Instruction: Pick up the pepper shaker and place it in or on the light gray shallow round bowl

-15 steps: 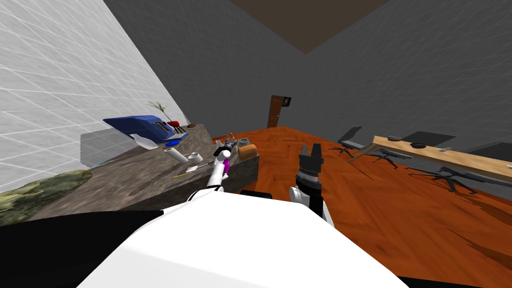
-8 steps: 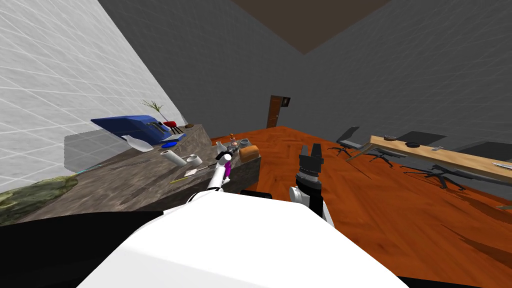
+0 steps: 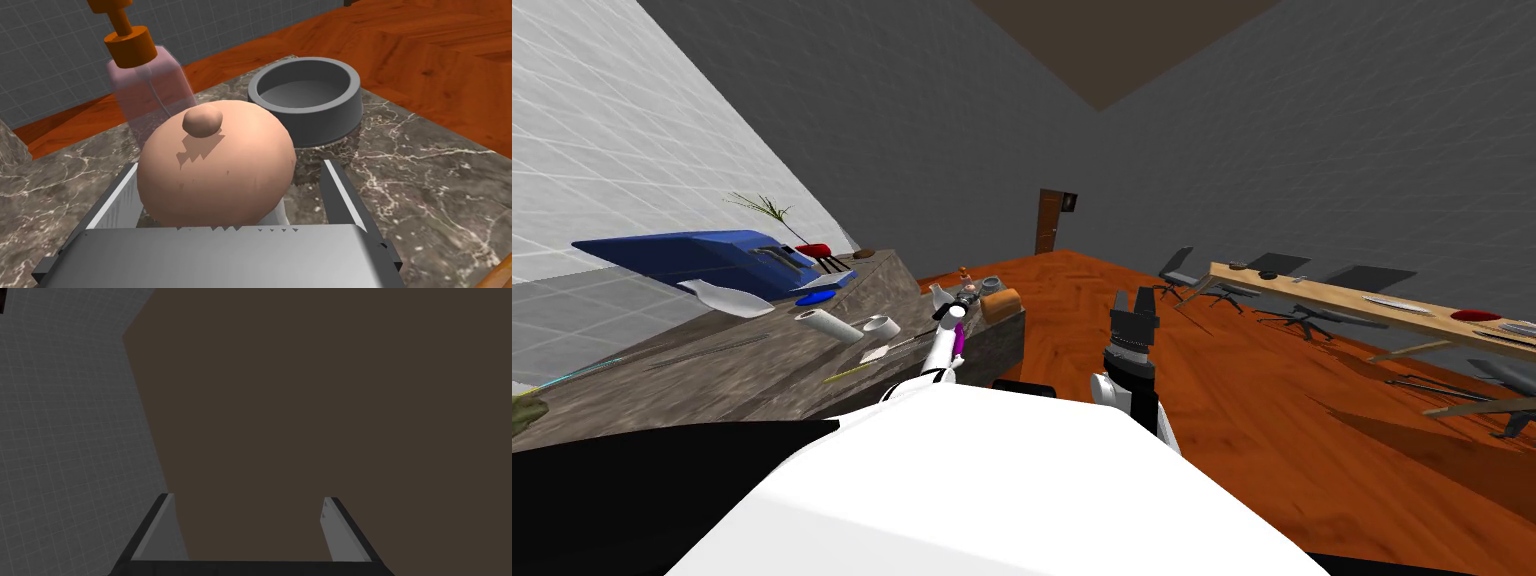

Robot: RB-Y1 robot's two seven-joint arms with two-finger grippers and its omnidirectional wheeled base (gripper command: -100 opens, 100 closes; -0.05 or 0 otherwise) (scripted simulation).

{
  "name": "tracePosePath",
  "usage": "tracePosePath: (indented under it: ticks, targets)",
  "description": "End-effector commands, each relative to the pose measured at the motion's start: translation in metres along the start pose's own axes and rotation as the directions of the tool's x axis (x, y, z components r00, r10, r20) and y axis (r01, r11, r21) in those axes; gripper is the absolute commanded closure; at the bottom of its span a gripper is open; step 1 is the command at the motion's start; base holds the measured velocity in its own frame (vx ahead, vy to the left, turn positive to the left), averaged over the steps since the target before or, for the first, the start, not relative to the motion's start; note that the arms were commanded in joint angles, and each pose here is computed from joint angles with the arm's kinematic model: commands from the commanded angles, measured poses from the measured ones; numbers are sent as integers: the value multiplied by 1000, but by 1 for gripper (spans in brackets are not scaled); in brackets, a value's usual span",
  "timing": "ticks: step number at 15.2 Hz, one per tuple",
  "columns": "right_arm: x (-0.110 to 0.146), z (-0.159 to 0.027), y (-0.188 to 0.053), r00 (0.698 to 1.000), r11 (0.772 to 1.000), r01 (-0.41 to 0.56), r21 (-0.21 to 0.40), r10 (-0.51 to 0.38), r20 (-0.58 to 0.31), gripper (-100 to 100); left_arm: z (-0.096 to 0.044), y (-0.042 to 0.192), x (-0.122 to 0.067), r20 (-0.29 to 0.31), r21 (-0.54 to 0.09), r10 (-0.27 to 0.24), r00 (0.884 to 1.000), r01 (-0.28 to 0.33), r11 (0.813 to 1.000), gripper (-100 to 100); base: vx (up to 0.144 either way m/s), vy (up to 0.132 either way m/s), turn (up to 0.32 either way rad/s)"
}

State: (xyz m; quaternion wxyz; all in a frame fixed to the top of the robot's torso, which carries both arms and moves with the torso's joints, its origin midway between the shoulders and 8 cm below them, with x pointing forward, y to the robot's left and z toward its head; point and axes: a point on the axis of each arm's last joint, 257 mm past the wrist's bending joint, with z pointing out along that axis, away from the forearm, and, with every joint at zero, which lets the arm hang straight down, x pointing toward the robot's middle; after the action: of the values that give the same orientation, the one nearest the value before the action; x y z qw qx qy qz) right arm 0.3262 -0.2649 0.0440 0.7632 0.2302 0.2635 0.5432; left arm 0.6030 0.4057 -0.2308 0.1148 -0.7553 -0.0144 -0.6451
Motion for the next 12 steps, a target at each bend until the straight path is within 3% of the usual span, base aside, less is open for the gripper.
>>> tracePosePath:
  ticks: [1,5,6,7,11,12]
  targets:
    - [0,0,0,1000,1000,0,0,0,0,0,1,-13,0,2,17,0,1000,0,1000,-100,-38,-23,-151]
    - [0,0,0,1000,1000,0,0,0,0,0,5,-49,-1,3,67,-11,1000,10,998,-100,-36,-25,-157]
    - [0,0,0,1000,1000,0,0,0,0,0,5,-40,0,2,53,-9,1000,9,999,-100,-20,-11,-71]
    - [0,0,0,1000,1000,0,0,0,0,0,6,-42,0,3,56,-8,1000,8,998,100,-7,-3,2]
    - [0,0,0,1000,1000,0,0,0,0,0,6,-43,1,1,56,-7,1000,7,998,100,-1,0,3]
    - [0,0,0,1000,1000,0,0,0,0,0,3,-25,0,2,33,-3,1000,3,999,100,17,14,199]
